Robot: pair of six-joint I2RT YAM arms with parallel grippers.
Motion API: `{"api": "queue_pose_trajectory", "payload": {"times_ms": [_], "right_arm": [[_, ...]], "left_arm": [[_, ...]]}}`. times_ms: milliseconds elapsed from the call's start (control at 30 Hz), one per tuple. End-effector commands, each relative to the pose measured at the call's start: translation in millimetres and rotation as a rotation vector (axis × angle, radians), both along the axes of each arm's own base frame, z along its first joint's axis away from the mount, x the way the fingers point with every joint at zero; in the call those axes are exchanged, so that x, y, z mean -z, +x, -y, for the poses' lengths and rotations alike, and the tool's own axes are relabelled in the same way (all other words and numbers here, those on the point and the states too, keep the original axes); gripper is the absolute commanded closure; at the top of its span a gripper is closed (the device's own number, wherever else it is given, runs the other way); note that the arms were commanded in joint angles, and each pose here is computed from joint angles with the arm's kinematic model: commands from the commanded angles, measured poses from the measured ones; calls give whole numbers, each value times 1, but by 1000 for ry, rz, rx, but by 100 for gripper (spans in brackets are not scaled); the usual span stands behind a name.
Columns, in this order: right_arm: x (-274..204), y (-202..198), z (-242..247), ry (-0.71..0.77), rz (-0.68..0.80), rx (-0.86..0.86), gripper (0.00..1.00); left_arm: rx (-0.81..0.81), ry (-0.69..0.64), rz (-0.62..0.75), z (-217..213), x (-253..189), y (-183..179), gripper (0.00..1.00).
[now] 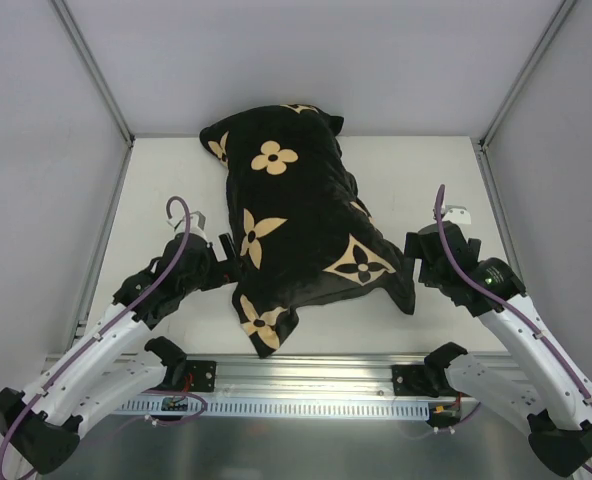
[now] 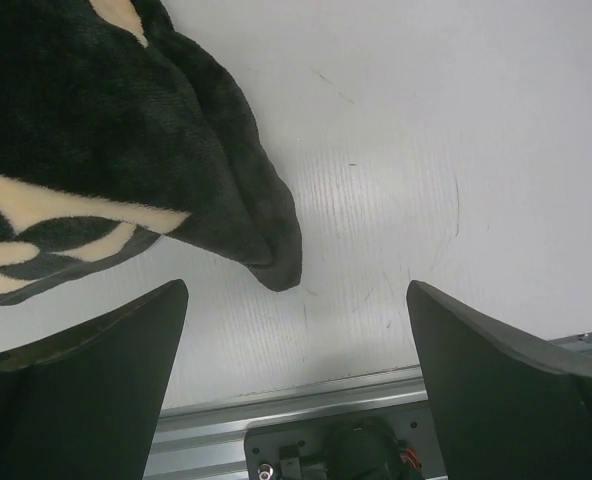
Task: Remove the pillowcase from the pillow
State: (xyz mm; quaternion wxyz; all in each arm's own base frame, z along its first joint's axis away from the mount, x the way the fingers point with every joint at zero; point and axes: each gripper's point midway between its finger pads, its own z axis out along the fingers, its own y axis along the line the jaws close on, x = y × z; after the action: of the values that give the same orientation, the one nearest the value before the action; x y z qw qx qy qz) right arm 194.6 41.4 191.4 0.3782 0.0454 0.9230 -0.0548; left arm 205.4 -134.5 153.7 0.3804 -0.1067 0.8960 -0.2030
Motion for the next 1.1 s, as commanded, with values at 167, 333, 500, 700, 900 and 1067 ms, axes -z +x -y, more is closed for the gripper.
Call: {"api": "queue_pose_trajectory", "payload": {"times_ms": [167, 333, 500, 700, 900, 1067], "right_arm": [[-6, 3, -2, 37, 52, 6, 4], [0, 1, -2, 22, 33, -16, 4], [-1, 1, -6, 10, 23, -73, 4], [1, 4, -43, 101, 10, -281, 4], [40, 14, -95, 195, -103, -485, 4], [60, 47, -117, 234, -146, -414, 17]], "left_arm": [[155, 30, -65, 22, -11, -2, 1], [357, -5, -111, 48, -12, -18, 1], [511, -29, -178, 67, -6, -40, 1], [554, 43, -334, 85, 32, -64, 1], [469, 127, -304, 85, 53, -40, 1], [505, 100, -296, 108, 49, -24, 70]]}}
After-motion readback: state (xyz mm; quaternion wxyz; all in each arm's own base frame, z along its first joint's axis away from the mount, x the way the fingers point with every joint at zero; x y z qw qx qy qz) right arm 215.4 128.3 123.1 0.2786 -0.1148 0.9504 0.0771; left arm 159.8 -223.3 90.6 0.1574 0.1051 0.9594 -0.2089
